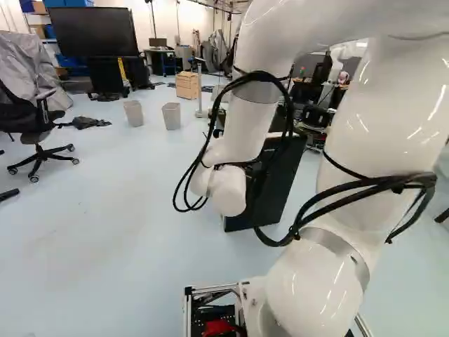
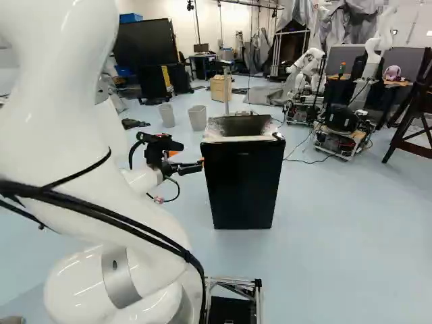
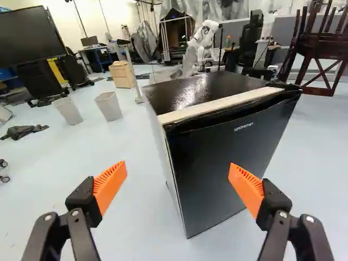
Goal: Grab a drink from the fridge
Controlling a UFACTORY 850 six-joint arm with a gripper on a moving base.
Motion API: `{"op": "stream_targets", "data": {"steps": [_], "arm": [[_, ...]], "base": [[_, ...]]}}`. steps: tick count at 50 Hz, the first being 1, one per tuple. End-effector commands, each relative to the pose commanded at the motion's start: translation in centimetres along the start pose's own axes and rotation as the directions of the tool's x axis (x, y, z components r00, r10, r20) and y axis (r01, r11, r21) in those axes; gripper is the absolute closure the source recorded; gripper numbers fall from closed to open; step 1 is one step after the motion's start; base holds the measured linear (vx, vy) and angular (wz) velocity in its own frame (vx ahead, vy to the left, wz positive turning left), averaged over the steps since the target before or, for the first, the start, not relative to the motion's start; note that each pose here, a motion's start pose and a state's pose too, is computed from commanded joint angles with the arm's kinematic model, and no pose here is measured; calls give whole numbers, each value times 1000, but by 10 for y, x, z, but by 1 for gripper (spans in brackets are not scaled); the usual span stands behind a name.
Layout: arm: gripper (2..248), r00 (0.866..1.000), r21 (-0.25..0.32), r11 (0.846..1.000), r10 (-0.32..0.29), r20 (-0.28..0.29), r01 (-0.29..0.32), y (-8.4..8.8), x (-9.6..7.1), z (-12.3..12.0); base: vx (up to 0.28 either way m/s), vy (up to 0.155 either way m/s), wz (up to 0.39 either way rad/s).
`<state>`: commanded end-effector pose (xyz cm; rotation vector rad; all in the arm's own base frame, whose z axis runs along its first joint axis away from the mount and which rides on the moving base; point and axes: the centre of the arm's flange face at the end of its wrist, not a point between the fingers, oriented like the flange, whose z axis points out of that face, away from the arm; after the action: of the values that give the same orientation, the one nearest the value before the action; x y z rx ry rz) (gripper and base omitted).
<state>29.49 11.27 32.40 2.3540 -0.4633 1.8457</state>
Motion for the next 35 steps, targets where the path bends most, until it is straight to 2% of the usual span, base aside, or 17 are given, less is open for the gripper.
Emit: {"op": "stream_targets", "data": {"steps": [35], "arm": [[3,996,-121,992,-35,-77,26,-44,-30,21]], "base": [[0,0,0]]}}
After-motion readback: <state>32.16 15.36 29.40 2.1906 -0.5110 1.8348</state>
